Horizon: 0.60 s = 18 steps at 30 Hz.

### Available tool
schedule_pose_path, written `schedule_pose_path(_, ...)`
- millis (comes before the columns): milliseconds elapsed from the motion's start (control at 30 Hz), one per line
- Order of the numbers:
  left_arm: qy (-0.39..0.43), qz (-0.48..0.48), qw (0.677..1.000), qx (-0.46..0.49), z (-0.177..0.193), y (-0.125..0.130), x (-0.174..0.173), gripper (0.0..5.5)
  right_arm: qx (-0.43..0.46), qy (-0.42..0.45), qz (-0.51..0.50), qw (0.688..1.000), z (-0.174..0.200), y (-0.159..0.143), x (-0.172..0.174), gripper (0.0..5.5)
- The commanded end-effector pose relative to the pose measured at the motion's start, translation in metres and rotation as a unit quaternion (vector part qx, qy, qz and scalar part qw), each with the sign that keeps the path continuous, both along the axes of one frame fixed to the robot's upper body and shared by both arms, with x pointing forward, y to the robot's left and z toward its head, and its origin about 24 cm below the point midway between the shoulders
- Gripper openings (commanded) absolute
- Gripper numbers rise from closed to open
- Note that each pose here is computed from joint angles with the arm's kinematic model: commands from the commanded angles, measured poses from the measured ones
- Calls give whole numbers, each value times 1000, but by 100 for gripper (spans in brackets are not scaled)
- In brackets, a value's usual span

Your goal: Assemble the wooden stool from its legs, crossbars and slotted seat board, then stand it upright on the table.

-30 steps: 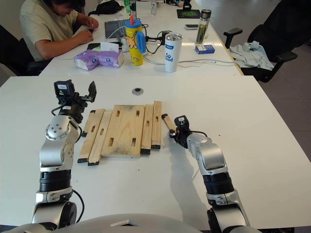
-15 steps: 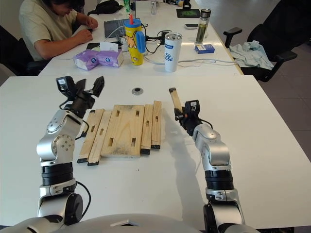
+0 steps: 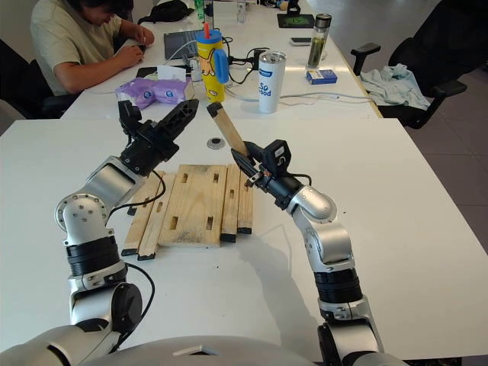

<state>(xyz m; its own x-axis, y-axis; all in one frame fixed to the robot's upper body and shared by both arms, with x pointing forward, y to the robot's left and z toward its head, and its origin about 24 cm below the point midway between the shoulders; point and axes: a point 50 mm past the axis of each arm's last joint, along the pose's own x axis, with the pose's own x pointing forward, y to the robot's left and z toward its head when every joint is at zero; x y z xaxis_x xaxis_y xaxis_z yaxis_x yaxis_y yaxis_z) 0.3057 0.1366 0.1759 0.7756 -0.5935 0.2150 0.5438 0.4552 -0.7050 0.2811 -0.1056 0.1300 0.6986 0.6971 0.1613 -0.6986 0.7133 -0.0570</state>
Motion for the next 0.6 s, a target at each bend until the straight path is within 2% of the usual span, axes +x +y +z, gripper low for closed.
schedule_pose_path(33,-6,-18,1000,7,8,-10,1,421,-8,-25,14,1000,3,4,-4,131)
schedule_pose_path(100,-9,-21,1000,-2,9,-11,0,421,-6,-28,22,999,4,7,-6,131)
schedule_pose_path(200,-3,-19,1000,-11,9,-10,1,385,-4,-30,31,999,4,9,-9,131)
schedule_pose_path(600,4,-49,999,-4,6,-12,-3,193,6,-35,32,999,8,9,-12,131)
